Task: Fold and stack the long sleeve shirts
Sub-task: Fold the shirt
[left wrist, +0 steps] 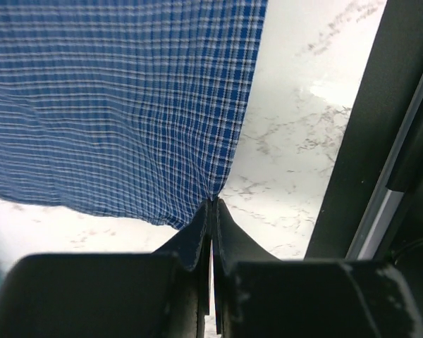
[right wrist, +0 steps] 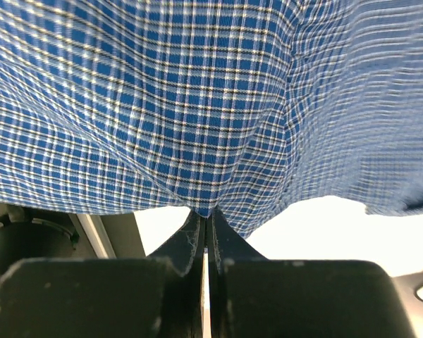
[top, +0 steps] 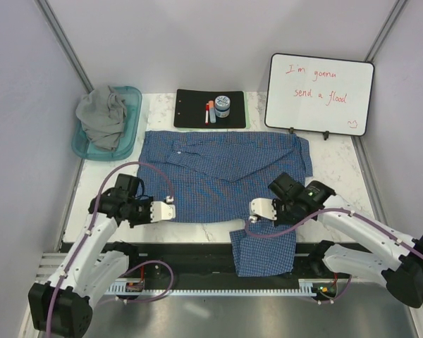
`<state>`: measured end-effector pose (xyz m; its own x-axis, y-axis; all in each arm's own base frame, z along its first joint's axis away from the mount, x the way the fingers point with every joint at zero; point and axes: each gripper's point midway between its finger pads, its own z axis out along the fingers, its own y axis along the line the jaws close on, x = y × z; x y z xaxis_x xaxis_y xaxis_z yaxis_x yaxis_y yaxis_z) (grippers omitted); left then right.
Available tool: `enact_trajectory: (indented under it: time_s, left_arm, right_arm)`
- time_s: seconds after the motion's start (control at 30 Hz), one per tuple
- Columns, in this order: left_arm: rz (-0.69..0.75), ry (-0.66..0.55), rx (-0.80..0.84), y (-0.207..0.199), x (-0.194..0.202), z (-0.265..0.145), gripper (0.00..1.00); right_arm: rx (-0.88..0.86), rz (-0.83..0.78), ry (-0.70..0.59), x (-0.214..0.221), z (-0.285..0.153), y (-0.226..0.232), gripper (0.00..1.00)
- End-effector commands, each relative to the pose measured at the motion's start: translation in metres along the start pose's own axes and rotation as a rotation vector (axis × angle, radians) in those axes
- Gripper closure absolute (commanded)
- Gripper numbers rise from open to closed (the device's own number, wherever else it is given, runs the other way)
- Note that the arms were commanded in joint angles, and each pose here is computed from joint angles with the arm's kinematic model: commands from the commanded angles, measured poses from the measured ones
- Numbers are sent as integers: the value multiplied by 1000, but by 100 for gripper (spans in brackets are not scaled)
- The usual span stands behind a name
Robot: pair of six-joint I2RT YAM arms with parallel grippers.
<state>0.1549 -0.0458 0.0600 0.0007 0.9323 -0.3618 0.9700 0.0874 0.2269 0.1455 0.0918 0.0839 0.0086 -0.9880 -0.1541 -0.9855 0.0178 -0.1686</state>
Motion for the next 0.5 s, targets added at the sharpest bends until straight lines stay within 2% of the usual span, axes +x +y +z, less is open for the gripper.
enact_trajectory:
  time_s: [0.0,0.23,0.47]
  left_arm:
    - [17,-60,-1,10,-21,-23,98]
    - [-54,-107,-128,86,-45,-45,98]
    - [-103,-111,-235,166,-46,-51,98]
  right_arm:
    - [65,12,-17,-5,-32,-15,100]
    - [122,28,-22,-7,-54,-64,100]
    - [160,51,5,3,-63,-133,100]
